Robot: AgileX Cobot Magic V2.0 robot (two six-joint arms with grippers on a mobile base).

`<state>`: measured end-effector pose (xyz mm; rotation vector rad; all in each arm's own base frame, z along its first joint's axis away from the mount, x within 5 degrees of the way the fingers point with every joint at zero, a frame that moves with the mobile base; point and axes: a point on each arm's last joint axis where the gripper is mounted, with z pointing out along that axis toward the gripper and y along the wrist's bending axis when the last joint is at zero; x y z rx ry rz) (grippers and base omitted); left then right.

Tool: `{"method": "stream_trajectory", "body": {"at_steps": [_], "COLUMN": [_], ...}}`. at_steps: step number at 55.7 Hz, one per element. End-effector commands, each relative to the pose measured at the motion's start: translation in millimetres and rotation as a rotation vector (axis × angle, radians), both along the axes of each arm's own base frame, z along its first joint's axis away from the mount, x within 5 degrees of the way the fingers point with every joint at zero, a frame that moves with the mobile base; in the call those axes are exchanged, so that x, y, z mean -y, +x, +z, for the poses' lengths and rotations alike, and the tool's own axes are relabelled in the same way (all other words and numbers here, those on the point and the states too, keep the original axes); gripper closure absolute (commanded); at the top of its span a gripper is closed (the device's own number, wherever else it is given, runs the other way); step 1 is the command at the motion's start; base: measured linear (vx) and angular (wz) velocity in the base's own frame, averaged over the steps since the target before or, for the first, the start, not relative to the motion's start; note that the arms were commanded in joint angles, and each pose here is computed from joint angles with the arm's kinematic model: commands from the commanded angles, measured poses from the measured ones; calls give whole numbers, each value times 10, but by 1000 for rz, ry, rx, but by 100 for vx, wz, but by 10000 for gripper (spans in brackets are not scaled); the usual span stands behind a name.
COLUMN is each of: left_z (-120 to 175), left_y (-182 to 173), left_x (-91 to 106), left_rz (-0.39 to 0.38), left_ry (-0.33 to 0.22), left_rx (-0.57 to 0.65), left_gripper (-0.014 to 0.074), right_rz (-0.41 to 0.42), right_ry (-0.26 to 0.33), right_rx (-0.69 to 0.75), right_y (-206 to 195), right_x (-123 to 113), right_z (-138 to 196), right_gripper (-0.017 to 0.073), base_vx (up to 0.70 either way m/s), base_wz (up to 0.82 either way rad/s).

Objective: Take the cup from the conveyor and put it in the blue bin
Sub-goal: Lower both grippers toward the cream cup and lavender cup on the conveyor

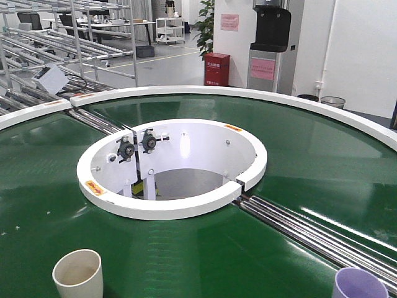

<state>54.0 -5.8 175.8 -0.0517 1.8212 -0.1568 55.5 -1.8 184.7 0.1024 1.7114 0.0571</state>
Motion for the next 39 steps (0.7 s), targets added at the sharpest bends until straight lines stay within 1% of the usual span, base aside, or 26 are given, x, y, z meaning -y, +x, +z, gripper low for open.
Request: {"method": "stream_trajectory", "body": {"at_steps": [1,39], "left_z": [42,49], "left_y": [9,11], "left_x": [-10,-11], "left_rz": [14,15], "left_ry": [-9,-9], "left_rx": [86,94], "left_gripper": [597,597], "right_rz": [7,8], "right_ry": [-14,-16], "right_rx": [66,68], "right_y": [10,11], "right_x": [-5,-5], "right_z": [6,8], "right_gripper": [568,568], "base_vx": [0,0], "base_wz": [0,0]}}
